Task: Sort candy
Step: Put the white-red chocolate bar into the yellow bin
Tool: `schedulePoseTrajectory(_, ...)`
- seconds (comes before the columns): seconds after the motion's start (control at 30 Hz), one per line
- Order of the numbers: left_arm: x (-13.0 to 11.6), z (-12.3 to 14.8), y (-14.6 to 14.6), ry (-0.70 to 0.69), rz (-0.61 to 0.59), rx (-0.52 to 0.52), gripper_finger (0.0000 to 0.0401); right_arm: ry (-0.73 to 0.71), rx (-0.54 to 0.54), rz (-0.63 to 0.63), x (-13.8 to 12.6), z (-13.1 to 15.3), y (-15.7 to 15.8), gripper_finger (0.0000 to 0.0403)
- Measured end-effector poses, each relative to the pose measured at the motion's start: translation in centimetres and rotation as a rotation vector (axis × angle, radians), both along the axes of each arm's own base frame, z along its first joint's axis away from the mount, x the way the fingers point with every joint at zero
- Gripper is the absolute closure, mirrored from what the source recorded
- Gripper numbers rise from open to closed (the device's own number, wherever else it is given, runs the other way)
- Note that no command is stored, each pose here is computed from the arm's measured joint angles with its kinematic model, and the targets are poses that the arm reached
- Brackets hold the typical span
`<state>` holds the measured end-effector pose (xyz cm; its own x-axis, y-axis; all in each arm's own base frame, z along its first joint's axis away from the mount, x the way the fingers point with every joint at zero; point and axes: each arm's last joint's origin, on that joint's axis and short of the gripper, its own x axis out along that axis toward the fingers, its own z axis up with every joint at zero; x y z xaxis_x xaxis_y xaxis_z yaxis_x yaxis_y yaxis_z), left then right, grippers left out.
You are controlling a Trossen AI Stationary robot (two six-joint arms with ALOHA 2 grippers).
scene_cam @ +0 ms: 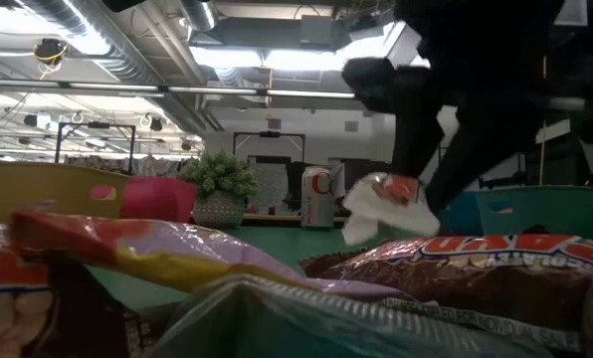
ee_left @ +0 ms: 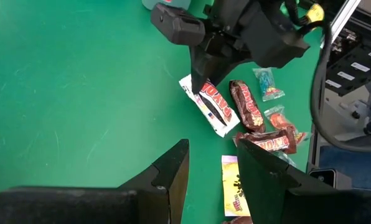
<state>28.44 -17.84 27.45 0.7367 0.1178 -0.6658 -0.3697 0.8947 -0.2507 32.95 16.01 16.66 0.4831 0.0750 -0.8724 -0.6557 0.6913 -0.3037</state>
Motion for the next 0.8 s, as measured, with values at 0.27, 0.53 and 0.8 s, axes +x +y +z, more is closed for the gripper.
schedulePoseTrajectory(0.27,0.0,0.0,0.0,-0.002,0.003,-0.005,0.0280,-0.105,-0.096,-0.075,1.2,2.2,0.1,0.0314)
schedulePoseTrajectory(0.53,0.0,0.0,0.0,-0.003,0.029,-0.051,0.0280,-0.282,-0.180,-0.187,2.2,3.3,0.0,0.0313)
schedulePoseTrajectory(0.8,0.2,-0.1,0.1,0.042,0.050,-0.203,0.0270,-0.452,-0.204,-0.276,3.2,4.4,0.2,0.0313)
